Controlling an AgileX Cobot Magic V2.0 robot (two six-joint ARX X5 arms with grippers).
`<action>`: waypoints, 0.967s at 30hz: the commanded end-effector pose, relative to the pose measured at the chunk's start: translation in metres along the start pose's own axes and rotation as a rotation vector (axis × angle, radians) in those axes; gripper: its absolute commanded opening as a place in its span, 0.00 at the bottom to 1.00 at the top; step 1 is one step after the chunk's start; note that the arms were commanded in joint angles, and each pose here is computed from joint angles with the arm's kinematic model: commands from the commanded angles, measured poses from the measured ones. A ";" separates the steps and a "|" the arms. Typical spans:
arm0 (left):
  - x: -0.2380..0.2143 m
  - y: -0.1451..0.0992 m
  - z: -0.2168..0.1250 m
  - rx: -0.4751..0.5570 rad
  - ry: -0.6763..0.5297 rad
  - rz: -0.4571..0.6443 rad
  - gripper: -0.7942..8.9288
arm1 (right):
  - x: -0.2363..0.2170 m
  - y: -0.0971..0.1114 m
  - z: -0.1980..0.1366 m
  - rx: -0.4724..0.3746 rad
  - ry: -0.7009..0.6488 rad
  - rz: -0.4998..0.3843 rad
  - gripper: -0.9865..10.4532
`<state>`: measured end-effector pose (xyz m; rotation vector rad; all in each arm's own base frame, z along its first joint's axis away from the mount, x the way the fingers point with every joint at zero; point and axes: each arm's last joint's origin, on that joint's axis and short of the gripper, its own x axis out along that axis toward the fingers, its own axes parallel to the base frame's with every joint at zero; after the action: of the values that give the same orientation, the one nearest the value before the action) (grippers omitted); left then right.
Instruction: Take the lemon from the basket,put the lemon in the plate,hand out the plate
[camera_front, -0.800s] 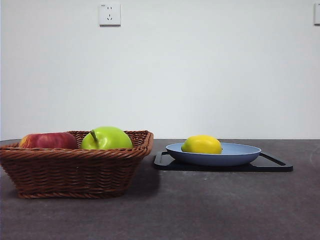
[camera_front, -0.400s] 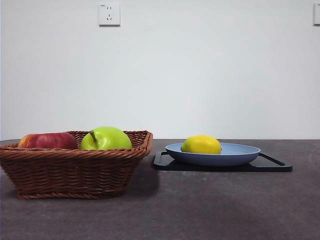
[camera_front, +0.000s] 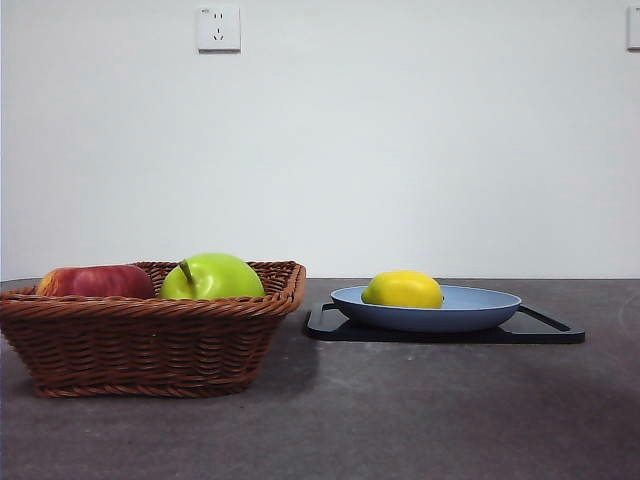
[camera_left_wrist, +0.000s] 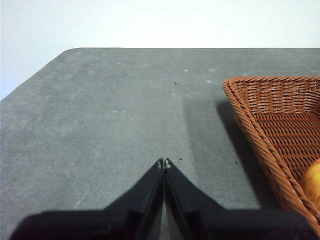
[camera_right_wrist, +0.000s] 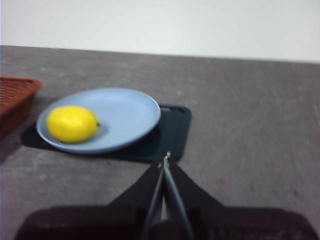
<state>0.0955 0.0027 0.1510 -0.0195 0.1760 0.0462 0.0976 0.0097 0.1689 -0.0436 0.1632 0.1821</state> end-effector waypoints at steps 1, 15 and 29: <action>0.001 0.000 -0.002 -0.007 0.004 0.004 0.09 | 0.001 -0.001 -0.006 0.031 -0.009 -0.009 0.09; 0.001 0.000 -0.002 -0.007 0.004 0.004 0.09 | 0.003 -0.001 -0.022 0.062 0.040 -0.028 0.09; 0.001 0.000 -0.002 -0.007 0.004 0.004 0.09 | 0.003 -0.001 -0.022 0.117 0.038 -0.027 0.09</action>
<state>0.0955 0.0027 0.1510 -0.0195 0.1760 0.0462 0.0975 0.0080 0.1493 0.0539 0.1979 0.1480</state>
